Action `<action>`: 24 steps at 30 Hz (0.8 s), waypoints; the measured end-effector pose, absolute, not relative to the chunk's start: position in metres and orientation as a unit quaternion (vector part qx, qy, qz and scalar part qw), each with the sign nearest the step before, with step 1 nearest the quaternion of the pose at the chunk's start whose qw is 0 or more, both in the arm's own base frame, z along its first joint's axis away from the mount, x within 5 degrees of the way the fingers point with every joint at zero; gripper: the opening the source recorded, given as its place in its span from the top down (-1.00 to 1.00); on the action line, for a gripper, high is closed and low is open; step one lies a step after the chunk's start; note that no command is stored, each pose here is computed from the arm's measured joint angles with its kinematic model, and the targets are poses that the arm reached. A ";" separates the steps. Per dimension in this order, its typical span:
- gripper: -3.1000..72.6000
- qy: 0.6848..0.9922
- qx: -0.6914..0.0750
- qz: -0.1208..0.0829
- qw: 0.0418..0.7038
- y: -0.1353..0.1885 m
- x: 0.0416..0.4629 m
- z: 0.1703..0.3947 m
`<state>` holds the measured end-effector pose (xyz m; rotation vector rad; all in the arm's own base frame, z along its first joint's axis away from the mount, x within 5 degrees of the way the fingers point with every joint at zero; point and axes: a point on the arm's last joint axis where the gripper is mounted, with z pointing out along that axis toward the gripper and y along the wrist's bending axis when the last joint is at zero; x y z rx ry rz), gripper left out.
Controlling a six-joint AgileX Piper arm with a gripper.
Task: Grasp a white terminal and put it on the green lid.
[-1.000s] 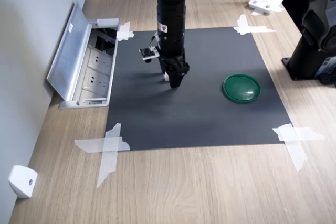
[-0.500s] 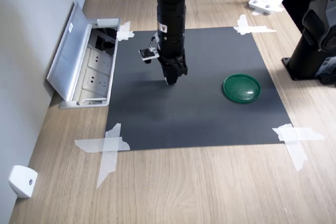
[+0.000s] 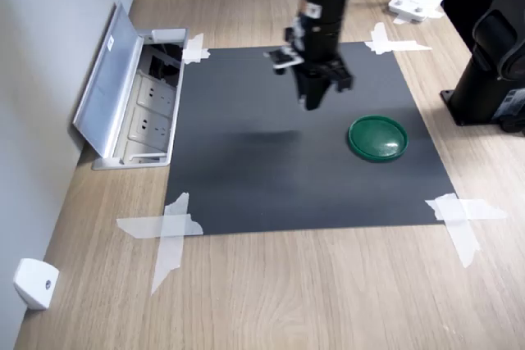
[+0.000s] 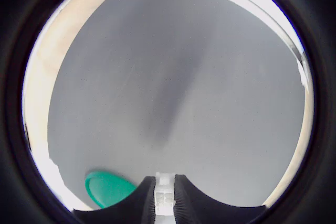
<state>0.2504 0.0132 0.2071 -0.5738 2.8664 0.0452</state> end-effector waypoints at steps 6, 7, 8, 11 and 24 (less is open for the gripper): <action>0.69 0.972 -0.216 0.019 0.094 0.012 0.206 0.197; 0.69 0.970 -0.221 0.021 0.095 0.013 0.199 0.196; 0.69 0.969 -0.226 0.022 0.097 0.013 0.193 0.196; 0.69 0.965 -0.241 0.027 0.103 0.014 0.178 0.194; 0.69 0.934 -0.326 0.047 0.139 0.020 0.169 0.200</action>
